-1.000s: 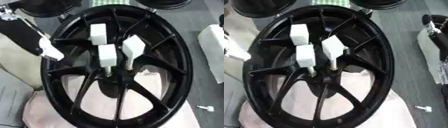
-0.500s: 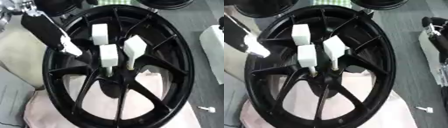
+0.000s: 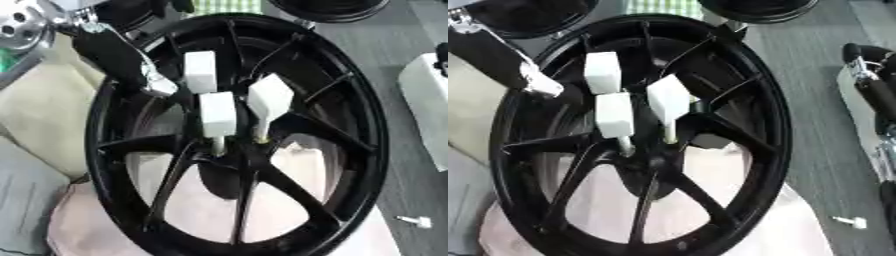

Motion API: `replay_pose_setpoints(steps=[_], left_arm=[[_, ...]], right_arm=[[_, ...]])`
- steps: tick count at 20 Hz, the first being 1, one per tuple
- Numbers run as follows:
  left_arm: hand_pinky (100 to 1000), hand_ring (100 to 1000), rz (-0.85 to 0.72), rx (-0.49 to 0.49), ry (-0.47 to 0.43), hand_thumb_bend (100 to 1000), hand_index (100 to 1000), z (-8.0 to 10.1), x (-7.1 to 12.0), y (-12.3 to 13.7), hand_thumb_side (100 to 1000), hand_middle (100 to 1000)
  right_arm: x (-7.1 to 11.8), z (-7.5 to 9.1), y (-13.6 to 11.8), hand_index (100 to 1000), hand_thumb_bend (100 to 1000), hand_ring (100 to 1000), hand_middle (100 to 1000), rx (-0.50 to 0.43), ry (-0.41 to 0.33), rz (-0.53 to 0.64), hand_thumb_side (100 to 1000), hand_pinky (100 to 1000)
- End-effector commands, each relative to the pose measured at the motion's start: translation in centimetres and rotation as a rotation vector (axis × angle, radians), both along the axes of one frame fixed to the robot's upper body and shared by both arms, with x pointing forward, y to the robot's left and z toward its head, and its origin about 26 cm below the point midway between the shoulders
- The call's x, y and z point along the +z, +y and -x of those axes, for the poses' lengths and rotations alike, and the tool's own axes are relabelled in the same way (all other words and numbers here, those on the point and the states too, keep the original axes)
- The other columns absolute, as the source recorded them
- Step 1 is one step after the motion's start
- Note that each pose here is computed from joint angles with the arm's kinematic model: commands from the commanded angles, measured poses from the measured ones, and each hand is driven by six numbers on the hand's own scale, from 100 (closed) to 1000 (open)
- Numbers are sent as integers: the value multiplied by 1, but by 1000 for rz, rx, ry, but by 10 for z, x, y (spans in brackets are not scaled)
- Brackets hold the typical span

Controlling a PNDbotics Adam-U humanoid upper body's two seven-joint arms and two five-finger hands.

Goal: Pull the pin out of the wheel hub.

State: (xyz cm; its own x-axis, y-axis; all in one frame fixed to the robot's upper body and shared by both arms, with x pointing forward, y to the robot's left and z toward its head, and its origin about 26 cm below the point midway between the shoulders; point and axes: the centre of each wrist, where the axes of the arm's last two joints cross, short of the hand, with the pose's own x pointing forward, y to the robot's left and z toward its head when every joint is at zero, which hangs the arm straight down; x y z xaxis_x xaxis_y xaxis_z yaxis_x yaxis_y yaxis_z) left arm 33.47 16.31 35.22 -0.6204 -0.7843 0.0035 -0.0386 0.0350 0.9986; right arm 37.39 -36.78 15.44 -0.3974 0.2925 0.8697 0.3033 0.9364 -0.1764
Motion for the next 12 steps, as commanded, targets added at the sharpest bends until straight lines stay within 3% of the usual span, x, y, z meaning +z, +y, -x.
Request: replay_pose_setpoints(steps=[1, 12], left_arm=[[743, 703, 1, 9, -50, 772, 786, -6, 5, 2, 377, 716], [719, 635, 5, 19, -52, 778, 761, -27, -3, 0, 368, 664]], right_arm=[[9, 1, -2, 729, 451, 739, 666, 1, -20, 19, 546, 862], [5, 1, 1, 729, 445, 741, 667, 10, -10, 16, 550, 864]])
